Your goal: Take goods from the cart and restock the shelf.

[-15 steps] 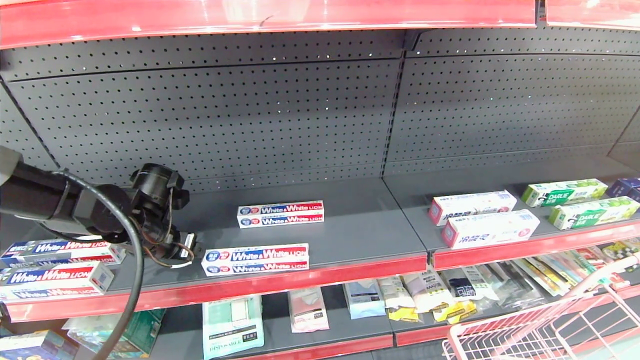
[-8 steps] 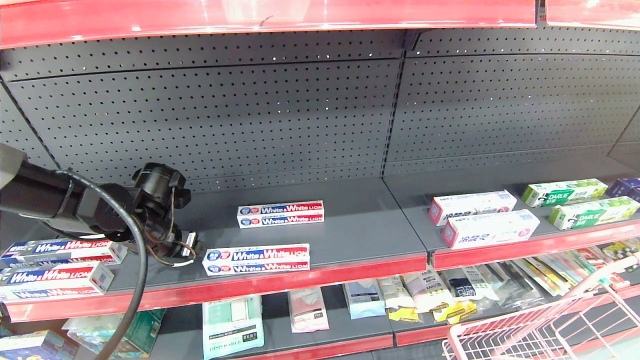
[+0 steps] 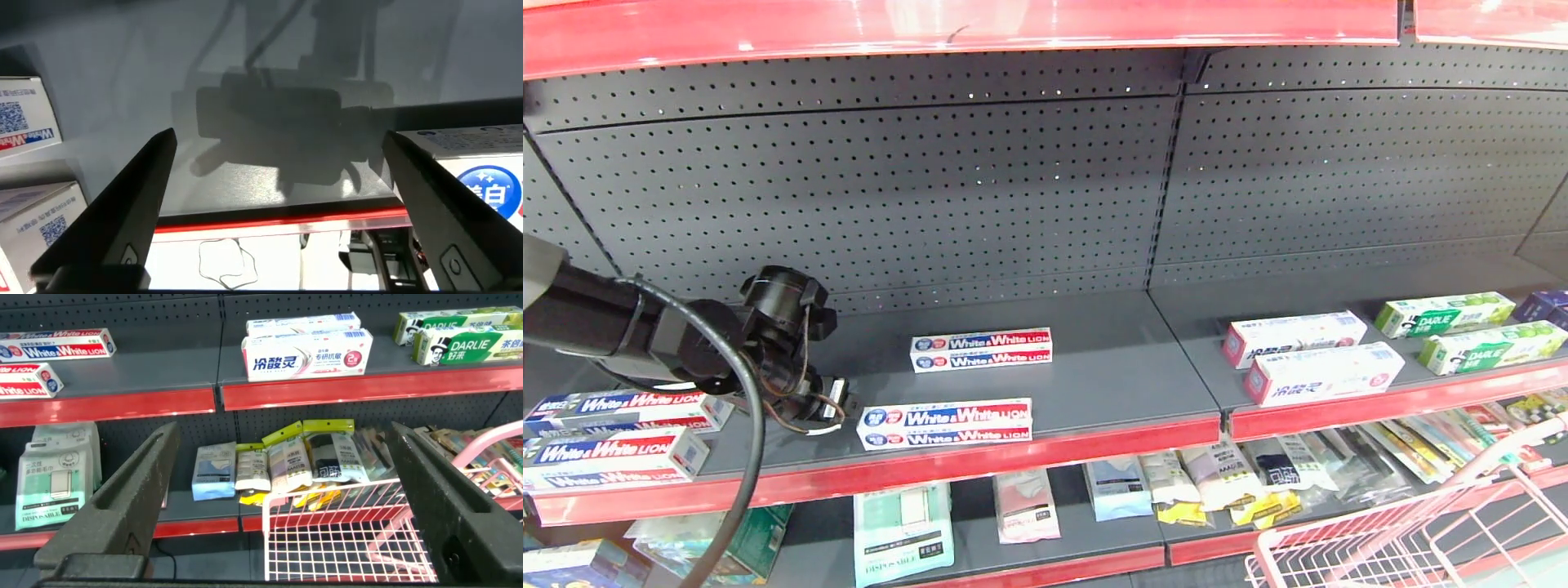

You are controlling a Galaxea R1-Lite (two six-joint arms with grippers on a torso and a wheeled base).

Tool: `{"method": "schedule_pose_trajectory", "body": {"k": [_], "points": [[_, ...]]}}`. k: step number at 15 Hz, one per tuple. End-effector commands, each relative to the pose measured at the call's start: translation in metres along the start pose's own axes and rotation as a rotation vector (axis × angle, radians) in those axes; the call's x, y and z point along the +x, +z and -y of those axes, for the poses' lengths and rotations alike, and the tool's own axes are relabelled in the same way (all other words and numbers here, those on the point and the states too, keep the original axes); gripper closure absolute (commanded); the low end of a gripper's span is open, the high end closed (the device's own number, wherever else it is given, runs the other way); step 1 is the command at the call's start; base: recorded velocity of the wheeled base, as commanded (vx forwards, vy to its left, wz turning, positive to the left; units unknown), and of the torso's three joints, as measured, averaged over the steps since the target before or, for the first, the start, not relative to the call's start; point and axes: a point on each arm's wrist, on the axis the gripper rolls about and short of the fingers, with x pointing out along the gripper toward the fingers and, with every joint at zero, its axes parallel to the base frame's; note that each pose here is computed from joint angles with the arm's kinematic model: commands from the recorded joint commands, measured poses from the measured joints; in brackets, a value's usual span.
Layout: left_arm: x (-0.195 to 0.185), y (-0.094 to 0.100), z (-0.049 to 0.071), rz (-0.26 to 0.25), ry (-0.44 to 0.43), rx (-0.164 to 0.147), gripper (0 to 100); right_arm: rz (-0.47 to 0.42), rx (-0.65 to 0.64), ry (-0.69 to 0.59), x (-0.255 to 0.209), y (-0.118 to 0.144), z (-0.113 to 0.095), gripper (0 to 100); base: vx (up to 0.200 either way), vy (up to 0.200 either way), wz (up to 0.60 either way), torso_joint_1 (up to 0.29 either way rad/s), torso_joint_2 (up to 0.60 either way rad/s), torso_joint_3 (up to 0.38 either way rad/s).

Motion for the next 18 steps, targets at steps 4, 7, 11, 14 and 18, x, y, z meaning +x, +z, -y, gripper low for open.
{"method": "schedule_pose_trajectory", "body": {"k": [4,7,11,14,18], "points": [[-0.0012,0.0010,0.0045,0.003,-0.046,-0.030,0,-0.001,0.000,0.001,0.0001,0.0000,0.0000,0,0.000,0.000,0.00,0.000,0.00,0.000],[-0.0013,0.0007,0.0052,0.000,-0.053,-0.033,0,-0.001,0.000,0.001,0.0001,0.0000,0.0000,0,0.000,0.000,0.00,0.000,0.00,0.000],[-0.0022,0.0018,0.0067,0.007,-0.081,-0.052,0,-0.001,0.000,0.001,0.0001,0.0000,0.0000,0,0.000,0.000,0.00,0.000,0.00,0.000],[-0.0022,0.0018,0.0069,0.006,-0.092,-0.059,0,-0.001,0.000,0.001,0.0001,0.0000,0.0000,0,0.000,0.000,0.00,0.000,0.00,0.000],[-0.0030,0.0039,0.0069,0.015,-0.095,-0.060,0,-0.001,0.000,0.001,0.0001,0.0000,0.0000,0,0.000,0.000,0.00,0.000,0.00,0.000]]}}
